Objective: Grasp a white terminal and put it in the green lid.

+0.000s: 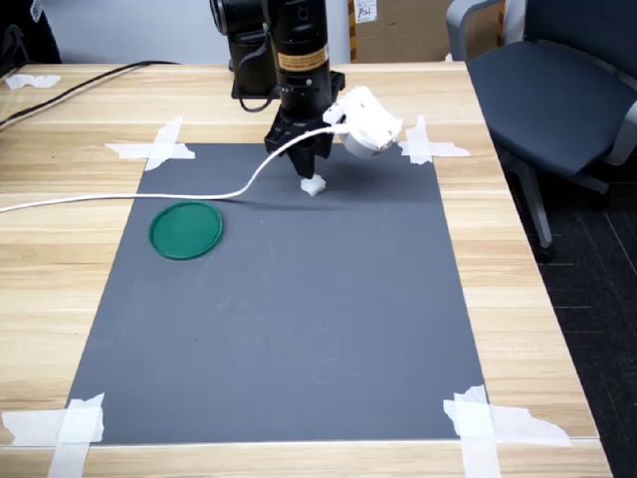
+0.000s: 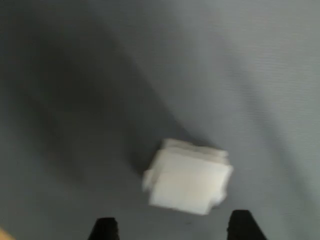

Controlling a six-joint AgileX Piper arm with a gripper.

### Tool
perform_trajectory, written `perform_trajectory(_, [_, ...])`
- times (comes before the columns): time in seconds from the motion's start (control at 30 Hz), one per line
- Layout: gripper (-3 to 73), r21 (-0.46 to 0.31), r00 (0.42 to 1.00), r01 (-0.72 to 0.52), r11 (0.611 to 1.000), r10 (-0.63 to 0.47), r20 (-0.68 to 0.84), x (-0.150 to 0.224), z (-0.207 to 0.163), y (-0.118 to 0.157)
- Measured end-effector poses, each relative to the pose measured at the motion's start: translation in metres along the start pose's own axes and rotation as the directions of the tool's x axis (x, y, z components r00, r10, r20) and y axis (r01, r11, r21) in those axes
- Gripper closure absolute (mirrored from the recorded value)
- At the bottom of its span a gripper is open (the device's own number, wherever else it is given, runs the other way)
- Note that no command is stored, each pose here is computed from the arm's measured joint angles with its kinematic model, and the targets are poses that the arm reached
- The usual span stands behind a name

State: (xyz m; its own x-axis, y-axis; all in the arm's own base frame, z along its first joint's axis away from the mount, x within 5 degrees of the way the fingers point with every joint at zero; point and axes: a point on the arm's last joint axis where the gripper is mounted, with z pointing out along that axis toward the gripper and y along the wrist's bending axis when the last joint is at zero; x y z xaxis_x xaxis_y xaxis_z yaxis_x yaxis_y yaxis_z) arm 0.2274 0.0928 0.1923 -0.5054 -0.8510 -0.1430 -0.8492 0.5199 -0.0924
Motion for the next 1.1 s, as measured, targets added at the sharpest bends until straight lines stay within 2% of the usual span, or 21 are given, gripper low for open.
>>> perform_trajectory(0.27, [25.9, 0.005, 0.998, -0.067, 0.998, 0.067, -0.006, -0.0007, 0.0038, -0.0015])
perform_trajectory(0.5, [25.9, 0.026, 0.996, -0.081, 0.996, 0.08, 0.026, -0.0037, 0.0042, -0.0037])
perform_trajectory(0.73, [25.9, -0.013, 0.993, -0.121, 0.993, 0.121, -0.003, -0.0014, 0.0042, 0.0])
perform_trajectory(1.1, [25.7, -0.012, 0.982, -0.185, 0.983, 0.185, -0.025, -0.0057, 0.0085, -0.0044])
